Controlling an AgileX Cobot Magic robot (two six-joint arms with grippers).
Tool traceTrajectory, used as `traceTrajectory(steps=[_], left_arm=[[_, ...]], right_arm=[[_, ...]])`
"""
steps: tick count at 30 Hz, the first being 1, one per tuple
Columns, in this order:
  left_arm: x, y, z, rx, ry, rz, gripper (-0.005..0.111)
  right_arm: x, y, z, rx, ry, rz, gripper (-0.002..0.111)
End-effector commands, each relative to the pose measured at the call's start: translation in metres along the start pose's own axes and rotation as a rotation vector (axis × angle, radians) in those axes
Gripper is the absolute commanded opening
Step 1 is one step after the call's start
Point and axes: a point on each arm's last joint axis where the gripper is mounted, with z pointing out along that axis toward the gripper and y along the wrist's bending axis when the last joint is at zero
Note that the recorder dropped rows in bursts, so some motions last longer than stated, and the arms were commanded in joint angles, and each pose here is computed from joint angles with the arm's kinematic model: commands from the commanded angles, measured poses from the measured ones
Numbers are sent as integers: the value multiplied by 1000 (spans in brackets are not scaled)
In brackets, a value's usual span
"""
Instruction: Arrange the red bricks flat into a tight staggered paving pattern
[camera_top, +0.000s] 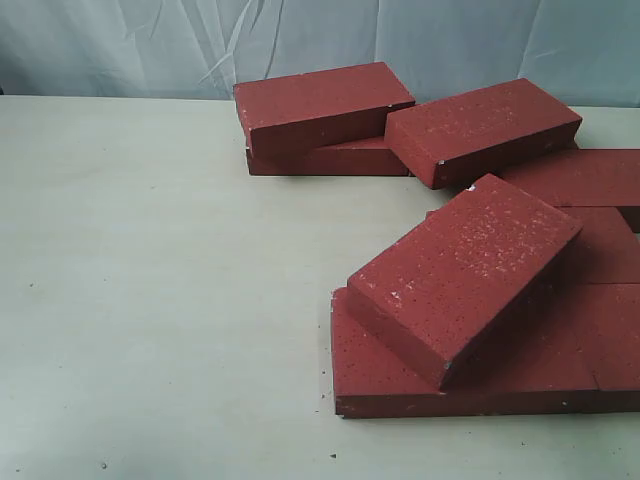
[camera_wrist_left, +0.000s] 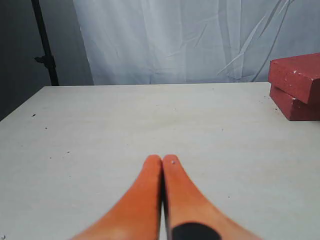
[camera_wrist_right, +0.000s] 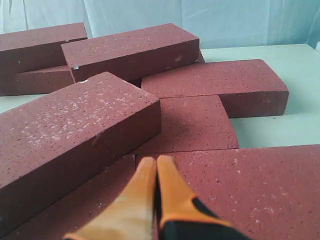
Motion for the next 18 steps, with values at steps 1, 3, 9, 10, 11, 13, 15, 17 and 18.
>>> traceTrajectory(steps=[1, 3, 9, 10, 11, 13, 15, 17, 18], left_arm=[[0, 0, 0, 0, -11, -3, 0], [0, 0, 0, 0, -11, -3, 0], [0, 0, 0, 0, -11, -3, 0], [0, 0, 0, 0, -11, -3, 0], [0, 0, 0, 0, -11, -3, 0], [0, 0, 0, 0, -11, -3, 0], [0, 0, 0, 0, -11, -3, 0], [0, 0, 0, 0, -9, -3, 0], [0, 0, 0, 0, -9, -3, 0]], right_arm=[[-1, -1, 0, 9, -23, -11, -1], [-2, -1, 0, 15, -26, -26, -1], [-22, 3, -3, -66, -246, 250, -1], [-26, 3, -4, -76, -296, 309, -1], [-33, 1, -7, -71, -379, 335, -1], [-43, -3, -11, -64, -499, 411, -1], [-48, -8, -15, -67, -584, 539, -1], [-51, -10, -17, -86, -619, 649, -1], [-50, -10, -16, -99, -609, 679, -1]])
